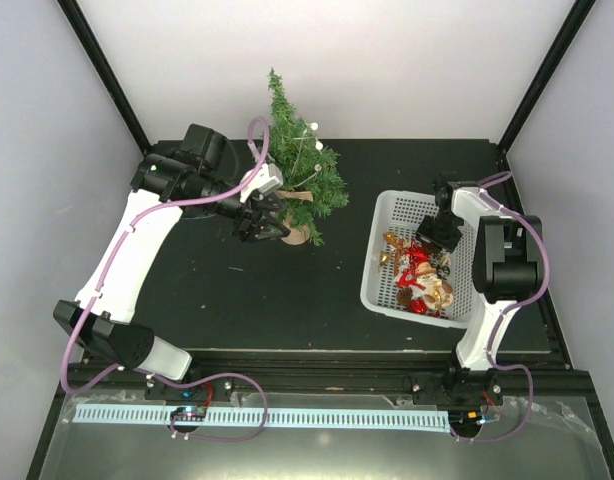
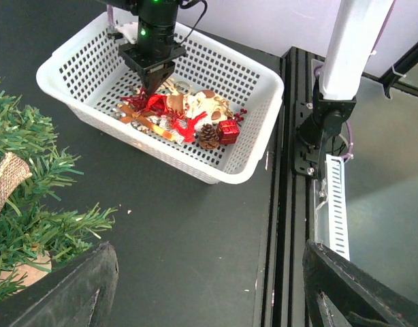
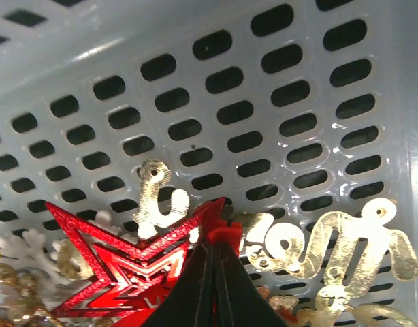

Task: Decorate the small christmas tree

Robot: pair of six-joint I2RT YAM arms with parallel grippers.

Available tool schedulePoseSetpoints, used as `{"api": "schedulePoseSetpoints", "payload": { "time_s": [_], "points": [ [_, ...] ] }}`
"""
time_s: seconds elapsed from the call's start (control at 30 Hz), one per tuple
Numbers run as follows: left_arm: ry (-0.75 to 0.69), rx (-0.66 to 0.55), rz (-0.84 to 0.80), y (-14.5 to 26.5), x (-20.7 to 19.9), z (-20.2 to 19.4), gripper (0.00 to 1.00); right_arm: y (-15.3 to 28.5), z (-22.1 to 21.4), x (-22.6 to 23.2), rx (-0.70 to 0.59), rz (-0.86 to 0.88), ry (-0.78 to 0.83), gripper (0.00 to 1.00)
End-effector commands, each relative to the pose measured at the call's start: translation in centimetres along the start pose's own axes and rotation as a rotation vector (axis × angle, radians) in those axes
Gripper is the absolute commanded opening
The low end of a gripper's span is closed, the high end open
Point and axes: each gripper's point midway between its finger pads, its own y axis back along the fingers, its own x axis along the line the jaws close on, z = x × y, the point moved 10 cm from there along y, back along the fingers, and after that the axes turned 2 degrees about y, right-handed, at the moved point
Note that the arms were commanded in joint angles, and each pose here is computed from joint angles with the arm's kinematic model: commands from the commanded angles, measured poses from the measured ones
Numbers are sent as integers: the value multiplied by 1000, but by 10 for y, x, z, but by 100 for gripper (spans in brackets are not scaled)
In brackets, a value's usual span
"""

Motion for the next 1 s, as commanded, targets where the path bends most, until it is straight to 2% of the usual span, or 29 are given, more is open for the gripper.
{"api": "schedulePoseSetpoints", "payload": {
  "time_s": [0.0,0.2,0.57,0.97],
  "points": [
    [-9,-22,-31,-1,-1,4,75,-1,-3,-3,-1,4,-5,3],
    [-12,-25,-29,-2,-1,6,75,15,-6,-5,-35,3,7,1],
    [-21,-17,-22,-6,2,12,75,98,-20,-9,-206,57,63,1],
    [-26,27,12,-22,7,19,75,120,-42,-20,-254,81,76,1]
  ]
}}
